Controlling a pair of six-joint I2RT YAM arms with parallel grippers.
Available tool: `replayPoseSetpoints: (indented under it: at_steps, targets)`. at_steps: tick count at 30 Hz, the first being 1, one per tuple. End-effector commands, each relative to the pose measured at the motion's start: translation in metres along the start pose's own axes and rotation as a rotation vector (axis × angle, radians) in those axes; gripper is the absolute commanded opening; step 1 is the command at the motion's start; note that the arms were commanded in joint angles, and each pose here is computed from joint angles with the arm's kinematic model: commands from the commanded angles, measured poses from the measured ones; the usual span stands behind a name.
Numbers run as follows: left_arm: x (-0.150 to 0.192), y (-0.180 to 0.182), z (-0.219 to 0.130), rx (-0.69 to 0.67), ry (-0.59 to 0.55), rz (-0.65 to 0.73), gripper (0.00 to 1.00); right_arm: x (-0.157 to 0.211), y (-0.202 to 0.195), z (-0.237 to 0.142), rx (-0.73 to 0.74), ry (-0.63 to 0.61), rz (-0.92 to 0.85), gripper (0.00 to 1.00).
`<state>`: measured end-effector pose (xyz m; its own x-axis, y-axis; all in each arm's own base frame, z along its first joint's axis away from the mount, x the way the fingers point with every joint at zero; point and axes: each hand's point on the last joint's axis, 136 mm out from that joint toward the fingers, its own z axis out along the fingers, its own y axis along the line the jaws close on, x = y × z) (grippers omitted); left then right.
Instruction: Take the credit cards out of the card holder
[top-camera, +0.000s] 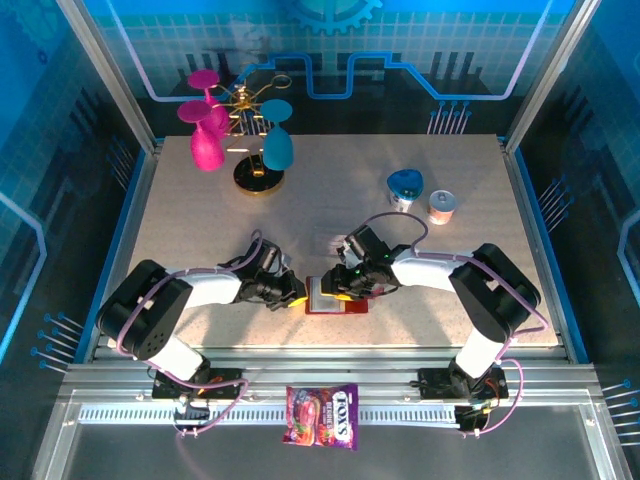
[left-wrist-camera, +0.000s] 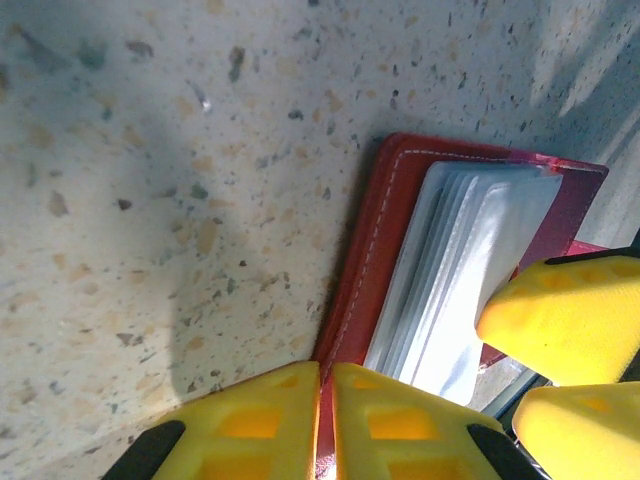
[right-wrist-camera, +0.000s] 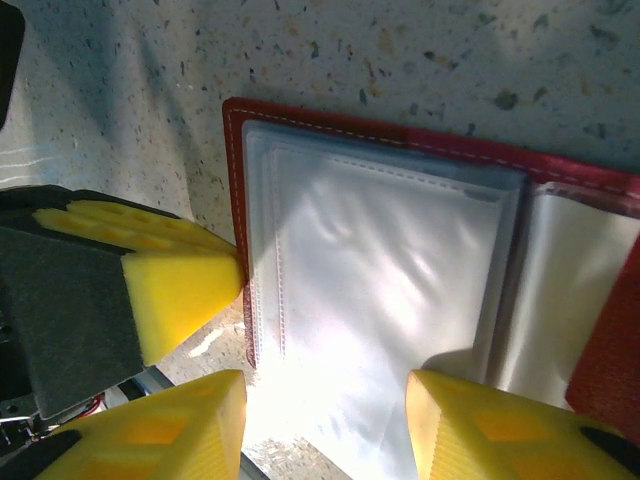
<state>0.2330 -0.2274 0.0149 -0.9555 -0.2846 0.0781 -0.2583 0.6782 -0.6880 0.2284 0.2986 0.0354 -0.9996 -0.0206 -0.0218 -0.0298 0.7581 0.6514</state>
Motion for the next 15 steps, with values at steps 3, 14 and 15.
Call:
replayPoseSetpoints:
  at_steps: [3, 14, 15]
  targets:
    - [0.004, 0.006, 0.0029, -0.038, 0.027, 0.005, 0.13, 0.0019, -0.0095, -0.0025, 0.048, 0.001, 0.006, 0.48]
    - [0.0004, 0.0011, 0.002, -0.043, 0.023, 0.01, 0.13, -0.0001, -0.0095, -0.0063, -0.019, -0.012, 0.032, 0.48]
    - [0.0, 0.0004, 0.0018, -0.042, 0.022, 0.01, 0.13, -0.0001, -0.011, -0.0066, -0.02, -0.013, 0.036, 0.48]
